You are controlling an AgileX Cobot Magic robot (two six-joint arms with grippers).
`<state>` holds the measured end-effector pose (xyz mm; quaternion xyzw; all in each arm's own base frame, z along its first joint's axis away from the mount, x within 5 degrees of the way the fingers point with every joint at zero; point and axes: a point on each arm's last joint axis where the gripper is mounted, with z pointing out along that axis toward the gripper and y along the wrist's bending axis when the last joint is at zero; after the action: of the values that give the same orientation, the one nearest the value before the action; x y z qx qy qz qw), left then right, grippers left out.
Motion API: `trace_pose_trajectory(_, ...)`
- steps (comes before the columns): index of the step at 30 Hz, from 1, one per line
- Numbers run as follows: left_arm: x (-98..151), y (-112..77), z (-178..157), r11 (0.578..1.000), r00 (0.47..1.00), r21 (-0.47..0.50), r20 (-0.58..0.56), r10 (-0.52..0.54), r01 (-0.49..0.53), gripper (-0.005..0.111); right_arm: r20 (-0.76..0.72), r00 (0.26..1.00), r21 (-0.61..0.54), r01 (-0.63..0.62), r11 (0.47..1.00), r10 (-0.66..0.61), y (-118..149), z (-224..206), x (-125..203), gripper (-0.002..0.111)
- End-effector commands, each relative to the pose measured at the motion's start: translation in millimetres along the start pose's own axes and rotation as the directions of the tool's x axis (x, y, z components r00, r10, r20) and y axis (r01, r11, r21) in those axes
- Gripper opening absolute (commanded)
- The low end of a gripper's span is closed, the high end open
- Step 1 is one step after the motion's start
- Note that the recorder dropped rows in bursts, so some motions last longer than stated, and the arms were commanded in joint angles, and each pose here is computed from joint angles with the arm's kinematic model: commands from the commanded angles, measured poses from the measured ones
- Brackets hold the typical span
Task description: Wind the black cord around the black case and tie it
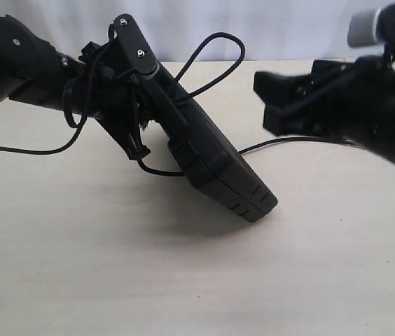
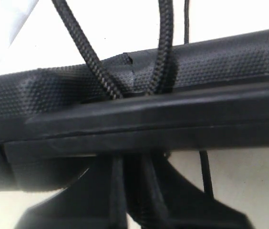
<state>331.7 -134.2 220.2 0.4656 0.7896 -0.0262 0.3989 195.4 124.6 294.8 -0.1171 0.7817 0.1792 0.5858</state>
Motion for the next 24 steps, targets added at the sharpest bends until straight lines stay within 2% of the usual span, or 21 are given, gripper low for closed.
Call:
trace_pose_trajectory(1, -3.4, 2.9, -2.3, 0.999, 1.000, -0.028, 0.017, -0.015, 0.015, 0.000, -0.191, 0.980, -0.056, -0.071, 0.996, 0.059, -22.5, 40.4, -19.9, 0.067)
trace_pose_trajectory(3, -3.3, 2.7, -2.3, 1.000, 1.000, -0.026, 0.017, -0.015, 0.015, 0.000, -0.269, 0.959, -0.086, -0.116, 0.990, 0.089, -33.2, 60.6, -26.5, 0.067)
trace_pose_trajectory(6, -3.3, 2.7, -2.3, 1.000, 1.000, -0.026, 0.017, -0.015, 0.015, 0.000, -0.324, 0.930, -0.054, -0.201, 0.978, 0.174, -54.1, 94.6, -33.1, 0.067)
trace_pose_trajectory(9, -3.3, 2.7, -2.3, 1.000, 1.000, -0.026, 0.017, -0.015, 0.015, 0.000, -0.359, 0.913, -0.049, -0.228, 0.972, 0.196, -67.1, 123.6, -33.8, 0.067)
trace_pose_trajectory(16, -3.3, 2.6, -2.3, 1.000, 1.000, -0.025, 0.017, -0.015, 0.015, 0.000, -0.448, 0.869, -0.124, -0.293, 0.948, 0.210, -70.3, 173.0, -35.3, 0.067)
trace_pose_trajectory(18, -3.3, 2.4, -2.3, 1.000, 1.000, -0.023, 0.017, -0.015, 0.015, 0.000, -0.462, 0.852, -0.110, -0.329, 0.938, 0.244, -71.6, 180.9, -32.7, 0.067)
trace_pose_trajectory(21, -3.2, 2.0, -2.3, 1.000, 1.000, -0.018, 0.016, -0.017, 0.017, 0.000, -0.455, 0.859, -0.090, -0.308, 0.947, 0.236, -75.6, 186.9, -30.2, 0.057)
trace_pose_trajectory(24, -3.2, 2.0, -2.3, 1.000, 1.000, -0.018, 0.016, -0.017, 0.017, 0.000, -0.452, 0.865, -0.064, -0.276, 0.959, 0.219, -79.4, 188.4, -28.1, 0.035)
